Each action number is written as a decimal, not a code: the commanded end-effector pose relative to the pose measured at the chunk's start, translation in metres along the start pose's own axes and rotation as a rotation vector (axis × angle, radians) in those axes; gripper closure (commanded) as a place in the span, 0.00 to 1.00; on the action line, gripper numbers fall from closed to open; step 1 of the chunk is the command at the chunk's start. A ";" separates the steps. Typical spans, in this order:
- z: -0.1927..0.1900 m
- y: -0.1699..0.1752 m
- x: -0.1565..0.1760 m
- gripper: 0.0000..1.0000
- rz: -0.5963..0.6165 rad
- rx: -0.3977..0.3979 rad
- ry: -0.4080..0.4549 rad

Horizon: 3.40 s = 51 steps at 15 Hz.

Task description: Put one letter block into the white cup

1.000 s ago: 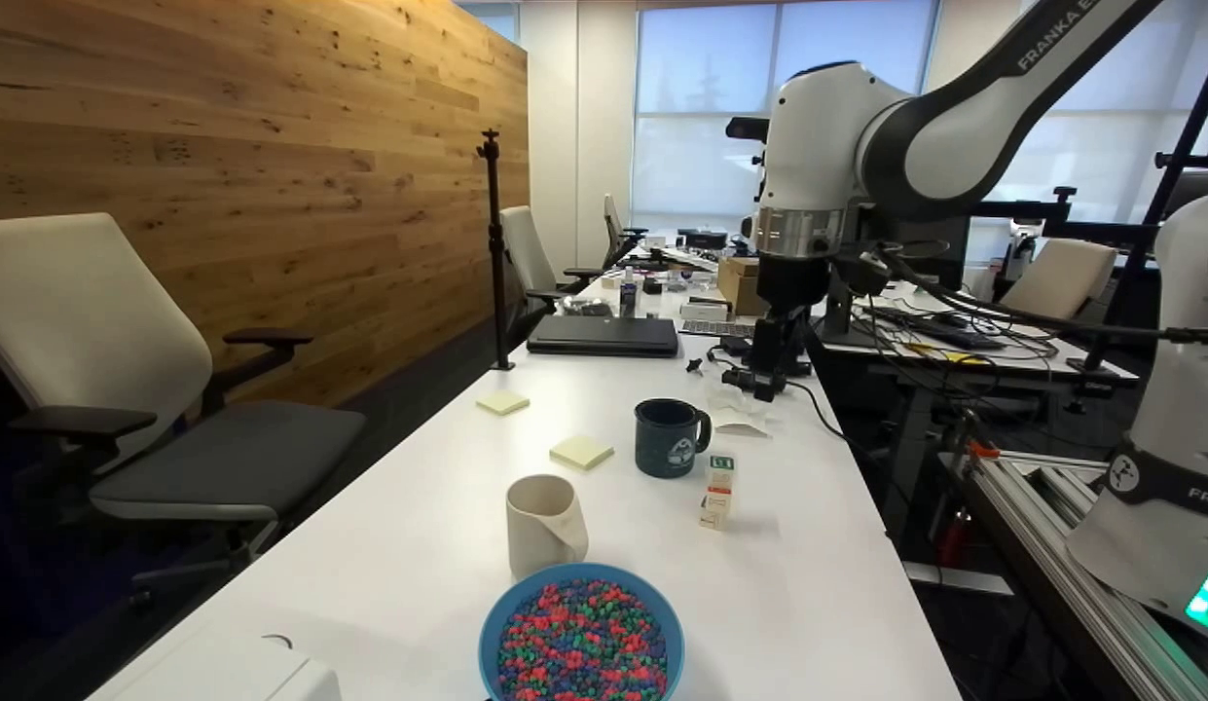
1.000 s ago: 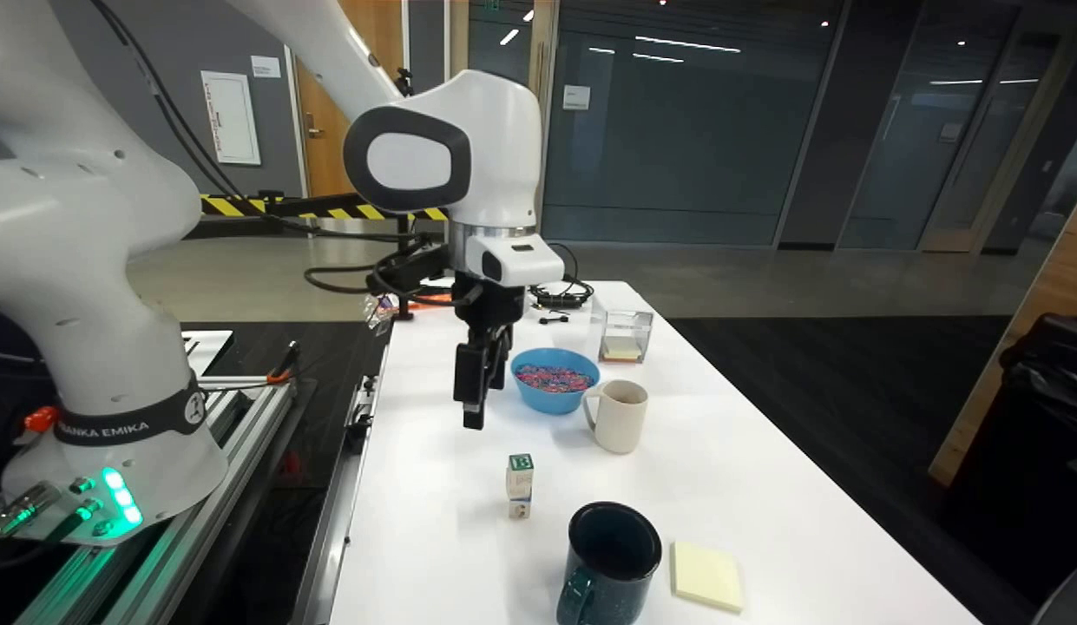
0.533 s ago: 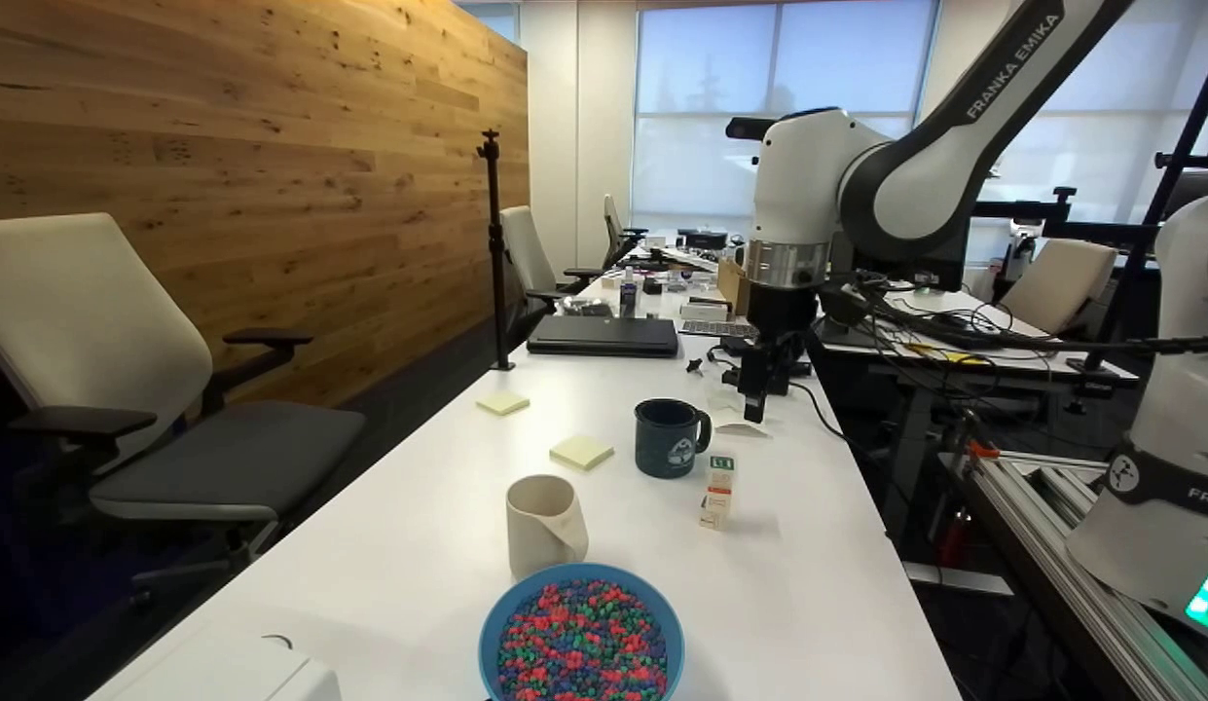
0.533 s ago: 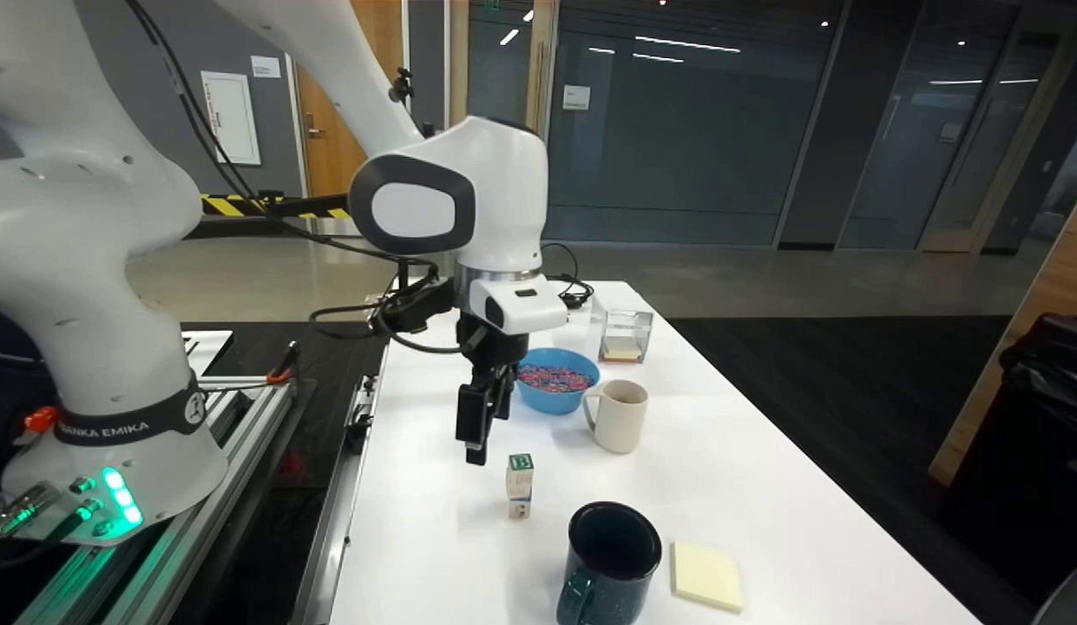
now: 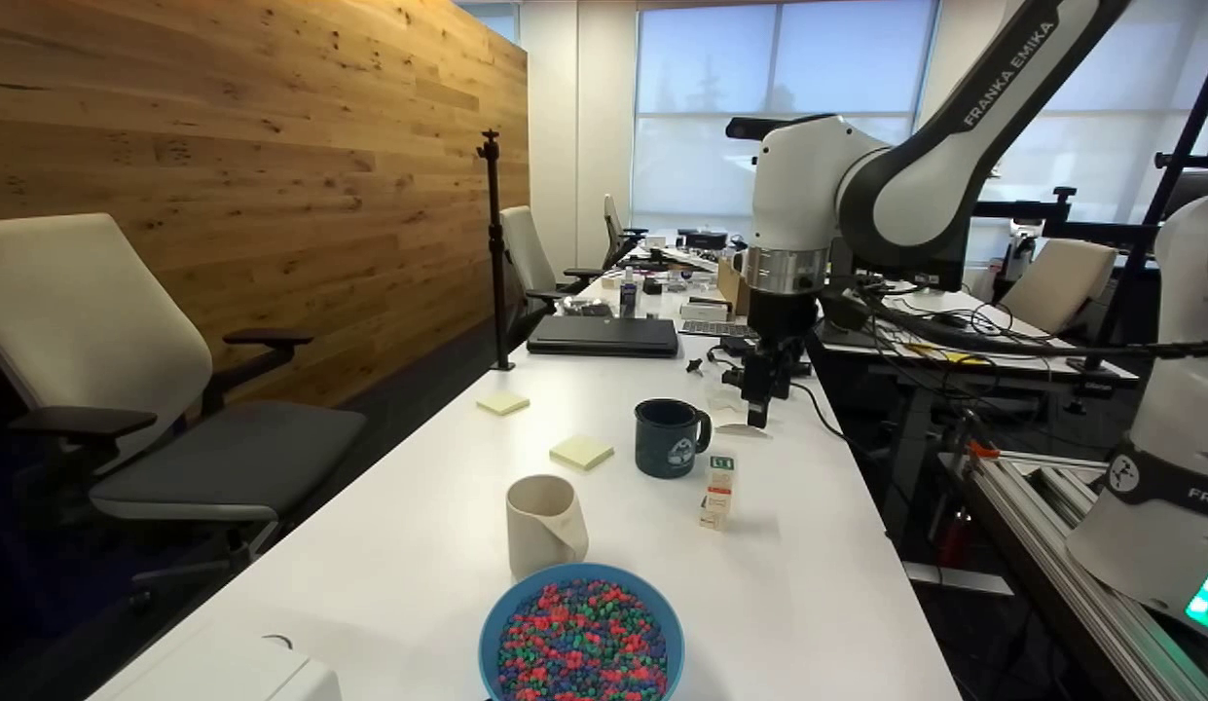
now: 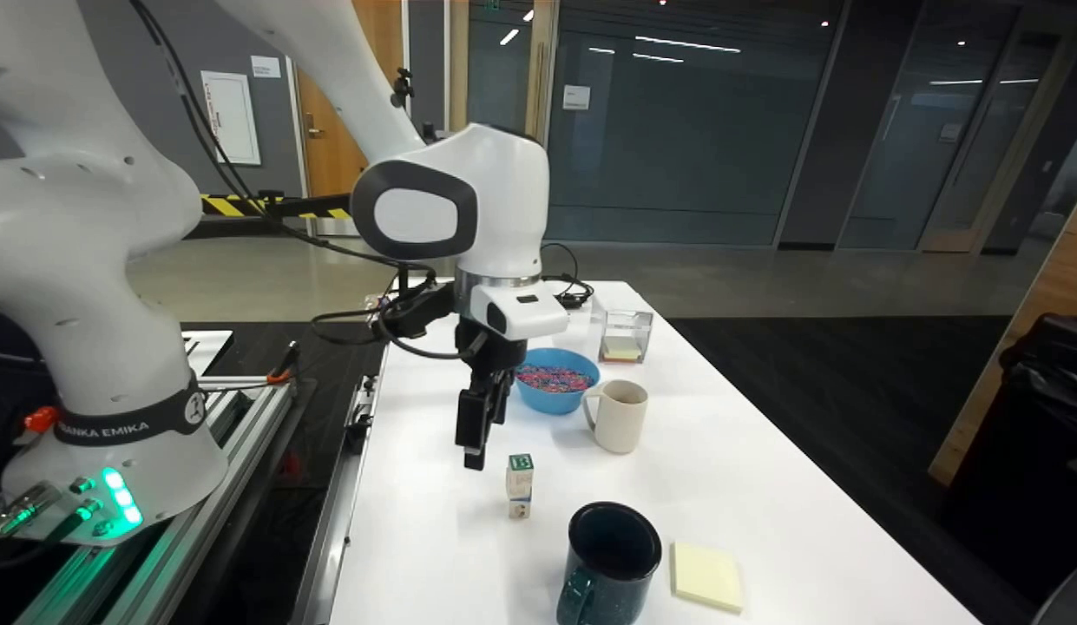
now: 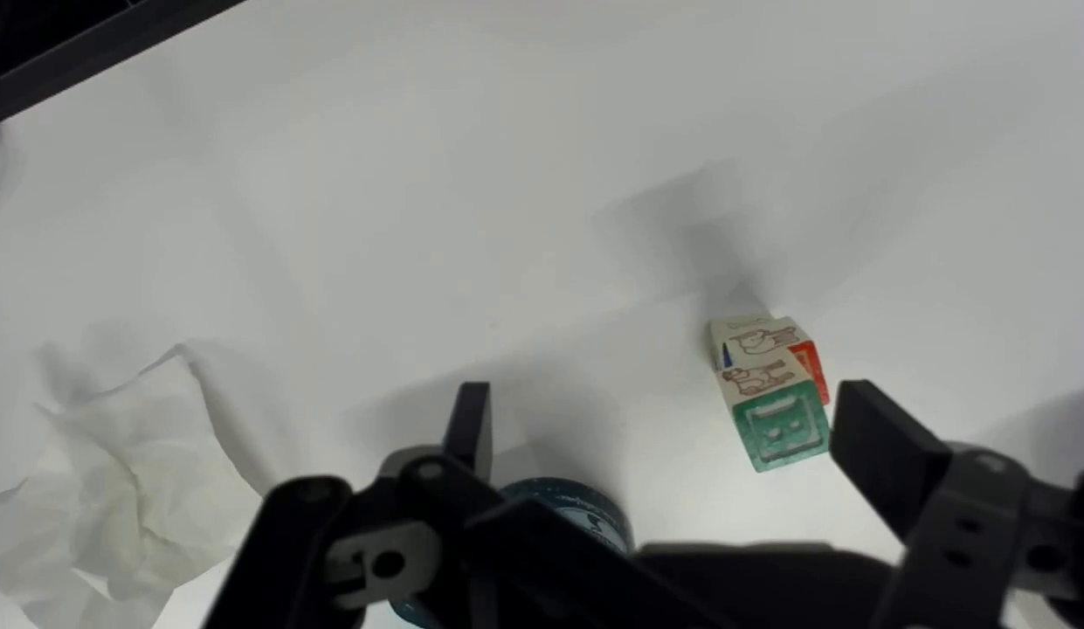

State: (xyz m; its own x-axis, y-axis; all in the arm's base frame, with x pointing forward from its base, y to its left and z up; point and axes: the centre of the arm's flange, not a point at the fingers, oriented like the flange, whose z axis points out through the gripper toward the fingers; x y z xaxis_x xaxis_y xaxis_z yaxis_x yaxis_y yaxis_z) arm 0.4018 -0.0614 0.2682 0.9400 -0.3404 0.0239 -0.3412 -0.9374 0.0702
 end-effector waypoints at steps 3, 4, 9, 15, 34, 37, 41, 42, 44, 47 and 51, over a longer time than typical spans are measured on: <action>0.011 -0.005 0.012 0.00 -0.160 -0.013 0.037; 0.014 -0.007 0.015 0.00 -0.183 -0.011 0.060; 0.036 -0.027 0.034 0.00 -0.296 0.008 0.123; 0.053 -0.058 0.043 0.00 -0.414 0.019 0.119; 0.066 -0.062 0.033 0.00 -0.471 -0.037 0.042; 0.071 -0.063 0.029 0.00 -0.479 -0.041 0.035; 0.073 -0.067 0.026 0.00 -0.486 -0.043 0.032; 0.073 -0.067 0.026 0.00 -0.489 -0.043 0.031; 0.073 -0.068 0.025 0.00 -0.490 -0.044 0.032; 0.073 -0.066 0.025 0.00 -0.486 -0.048 0.030; 0.074 -0.059 0.025 0.00 -0.478 -0.053 0.027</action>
State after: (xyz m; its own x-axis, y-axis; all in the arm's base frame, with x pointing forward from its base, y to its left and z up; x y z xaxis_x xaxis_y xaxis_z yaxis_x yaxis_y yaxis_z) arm 0.4510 -0.0167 0.1927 0.9925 0.1212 0.0138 0.1190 -0.9868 0.1101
